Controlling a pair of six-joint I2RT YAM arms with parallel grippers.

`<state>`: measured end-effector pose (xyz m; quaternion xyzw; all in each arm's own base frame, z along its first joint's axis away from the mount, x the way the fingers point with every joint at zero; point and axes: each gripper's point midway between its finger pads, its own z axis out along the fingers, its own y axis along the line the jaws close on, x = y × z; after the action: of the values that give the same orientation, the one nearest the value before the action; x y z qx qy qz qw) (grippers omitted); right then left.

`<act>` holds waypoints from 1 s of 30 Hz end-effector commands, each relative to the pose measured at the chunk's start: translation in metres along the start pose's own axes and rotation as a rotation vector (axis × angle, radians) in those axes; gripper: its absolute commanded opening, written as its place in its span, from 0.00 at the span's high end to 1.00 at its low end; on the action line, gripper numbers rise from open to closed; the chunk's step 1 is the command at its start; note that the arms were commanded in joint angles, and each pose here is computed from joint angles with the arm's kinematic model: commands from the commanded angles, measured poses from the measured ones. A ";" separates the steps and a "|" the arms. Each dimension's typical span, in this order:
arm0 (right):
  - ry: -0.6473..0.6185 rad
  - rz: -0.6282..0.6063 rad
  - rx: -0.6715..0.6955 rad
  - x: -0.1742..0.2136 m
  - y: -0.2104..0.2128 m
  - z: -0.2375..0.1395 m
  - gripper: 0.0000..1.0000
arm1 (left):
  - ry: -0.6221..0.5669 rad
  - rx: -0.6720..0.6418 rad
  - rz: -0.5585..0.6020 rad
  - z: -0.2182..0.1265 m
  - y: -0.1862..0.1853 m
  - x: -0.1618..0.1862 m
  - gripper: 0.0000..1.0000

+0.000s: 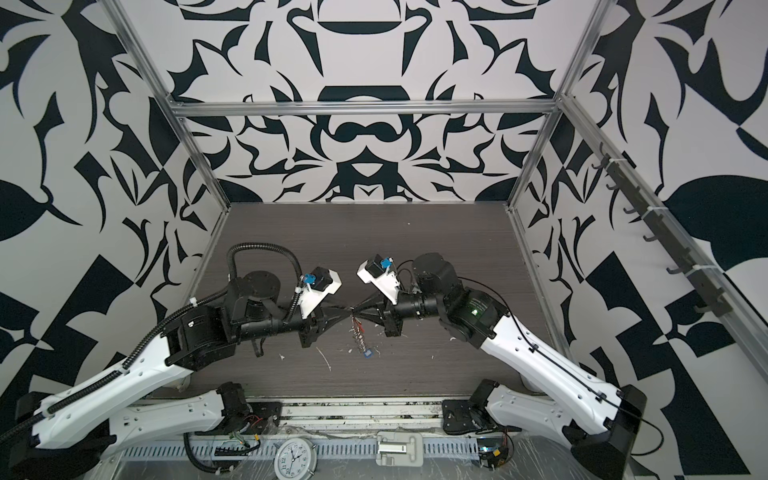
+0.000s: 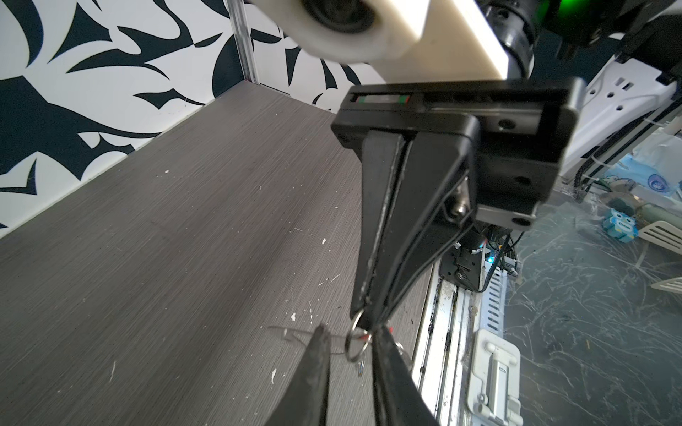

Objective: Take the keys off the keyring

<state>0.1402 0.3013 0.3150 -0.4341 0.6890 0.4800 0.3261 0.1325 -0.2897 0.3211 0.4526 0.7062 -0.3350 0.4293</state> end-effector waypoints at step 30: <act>-0.083 -0.081 0.013 -0.026 0.014 -0.016 1.00 | 0.000 0.026 -0.009 0.001 -0.004 -0.003 0.73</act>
<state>0.1407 0.2941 0.3172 -0.4321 0.6930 0.4650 0.3418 0.1326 -0.2934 0.3142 0.4550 0.7121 -0.3349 0.4167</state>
